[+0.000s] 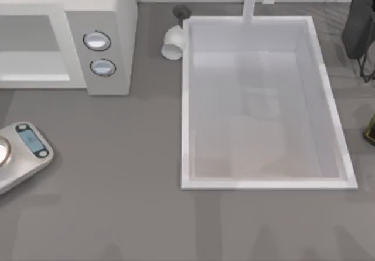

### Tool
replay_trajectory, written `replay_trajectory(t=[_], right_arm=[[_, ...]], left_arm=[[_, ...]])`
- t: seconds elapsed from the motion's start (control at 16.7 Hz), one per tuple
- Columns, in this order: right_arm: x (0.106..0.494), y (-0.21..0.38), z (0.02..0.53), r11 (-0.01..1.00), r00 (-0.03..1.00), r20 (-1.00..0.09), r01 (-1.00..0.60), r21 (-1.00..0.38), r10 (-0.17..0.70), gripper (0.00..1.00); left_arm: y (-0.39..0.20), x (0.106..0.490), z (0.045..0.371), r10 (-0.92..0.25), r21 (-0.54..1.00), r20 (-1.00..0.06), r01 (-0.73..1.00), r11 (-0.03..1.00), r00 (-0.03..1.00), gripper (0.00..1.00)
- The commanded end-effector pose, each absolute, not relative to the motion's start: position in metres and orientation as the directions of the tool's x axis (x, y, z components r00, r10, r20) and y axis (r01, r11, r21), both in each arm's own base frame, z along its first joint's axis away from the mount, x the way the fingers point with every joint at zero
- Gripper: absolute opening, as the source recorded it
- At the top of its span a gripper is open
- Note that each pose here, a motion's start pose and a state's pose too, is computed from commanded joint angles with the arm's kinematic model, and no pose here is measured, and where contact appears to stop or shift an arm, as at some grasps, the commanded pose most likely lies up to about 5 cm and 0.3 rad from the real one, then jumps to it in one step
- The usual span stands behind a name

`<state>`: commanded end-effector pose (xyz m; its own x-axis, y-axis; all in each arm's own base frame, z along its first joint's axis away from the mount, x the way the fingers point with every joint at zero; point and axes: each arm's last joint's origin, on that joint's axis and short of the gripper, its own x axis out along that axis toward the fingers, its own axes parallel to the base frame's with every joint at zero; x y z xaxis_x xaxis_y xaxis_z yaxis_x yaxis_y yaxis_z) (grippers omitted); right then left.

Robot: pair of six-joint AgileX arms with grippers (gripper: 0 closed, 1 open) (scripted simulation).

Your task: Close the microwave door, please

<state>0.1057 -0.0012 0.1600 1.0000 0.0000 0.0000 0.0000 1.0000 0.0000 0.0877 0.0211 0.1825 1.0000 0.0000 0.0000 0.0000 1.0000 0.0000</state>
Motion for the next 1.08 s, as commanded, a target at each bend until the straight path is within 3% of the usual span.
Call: replay_trajectory(t=[1.08], right_arm=[[0.106, -0.001, 0.160, 1.000, 1.000, 0.000, 0.000, 0.000, 0.000, 1.00]], left_arm=[[0.034, 0.095, 0.151, -0.002, 0.001, -0.001, 0.002, 1.000, 1.000, 0.00]])
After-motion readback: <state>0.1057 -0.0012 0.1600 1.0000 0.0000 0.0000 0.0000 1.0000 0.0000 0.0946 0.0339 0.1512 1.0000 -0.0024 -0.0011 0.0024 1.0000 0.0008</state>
